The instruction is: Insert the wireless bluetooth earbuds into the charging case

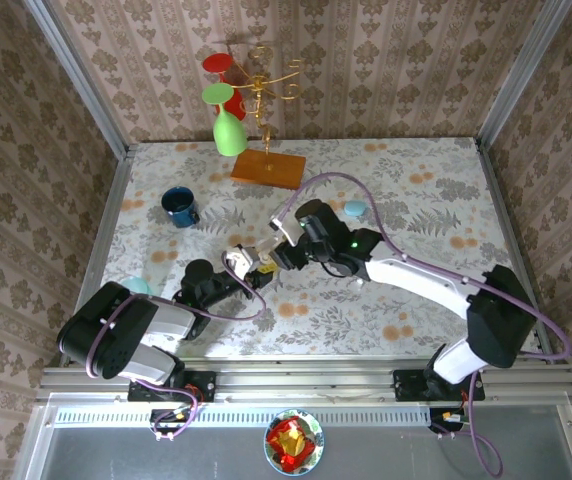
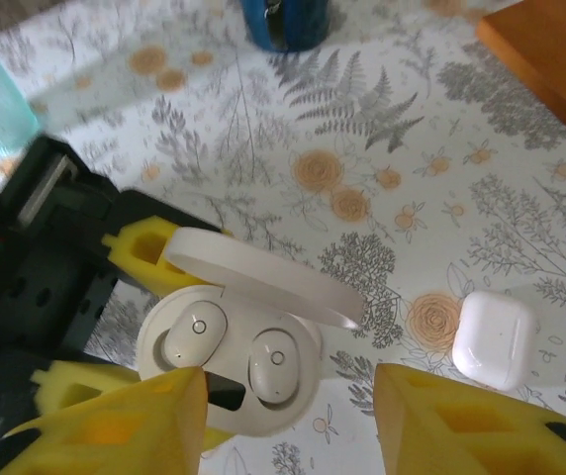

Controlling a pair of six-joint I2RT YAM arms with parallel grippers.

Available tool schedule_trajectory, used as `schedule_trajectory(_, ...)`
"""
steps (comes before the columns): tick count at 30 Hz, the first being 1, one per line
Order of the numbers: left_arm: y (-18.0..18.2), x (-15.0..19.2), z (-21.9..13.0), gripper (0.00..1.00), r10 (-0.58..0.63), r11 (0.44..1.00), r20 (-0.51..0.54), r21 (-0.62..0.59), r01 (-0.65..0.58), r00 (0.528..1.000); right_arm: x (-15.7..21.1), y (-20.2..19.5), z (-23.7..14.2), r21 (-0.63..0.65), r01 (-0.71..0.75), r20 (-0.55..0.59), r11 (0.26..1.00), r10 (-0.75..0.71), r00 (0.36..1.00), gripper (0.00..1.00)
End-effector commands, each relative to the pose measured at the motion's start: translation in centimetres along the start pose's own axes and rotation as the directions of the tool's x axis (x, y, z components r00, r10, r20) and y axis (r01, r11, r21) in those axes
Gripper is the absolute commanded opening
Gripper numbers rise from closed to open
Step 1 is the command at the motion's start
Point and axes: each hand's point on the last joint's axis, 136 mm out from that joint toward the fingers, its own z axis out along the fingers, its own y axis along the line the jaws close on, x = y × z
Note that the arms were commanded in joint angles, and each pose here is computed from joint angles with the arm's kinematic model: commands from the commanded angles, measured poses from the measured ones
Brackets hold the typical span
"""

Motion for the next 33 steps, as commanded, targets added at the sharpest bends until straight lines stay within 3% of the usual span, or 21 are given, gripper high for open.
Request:
schedule_trajectory(1, -0.4, -2.1, 0.1, 0.01, 0.035, 0.999, 0.068, 0.018, -0.037, 0.997, -2.2, -0.4, -2.4, -0.064, -0.100, 0.110, 0.993, 0.107, 0.988, 0.52)
schedule_trajectory(7, -1.9, -2.3, 0.1, 0.01, 0.065, 0.993, 0.083, 0.094, -0.073, 0.994, -3.0, -1.3, -2.9, -0.090, -0.183, 0.106, 0.979, 0.192, 0.976, 0.58)
schedule_trajectory(19, -3.2, -3.3, -0.4, 0.02, 0.091, 0.981, 0.121, 0.159, -0.110, 0.989, -3.2, -1.6, 0.5, -0.087, -0.154, -0.023, 0.984, 0.153, 0.988, 0.62)
schedule_trajectory(33, -1.9, -5.6, -0.7, 0.02, -0.034, 0.996, 0.164, 0.090, 0.020, 0.986, -1.4, 0.2, -1.4, -0.154, -0.155, -0.039, 0.976, 0.150, 0.988, 0.62)
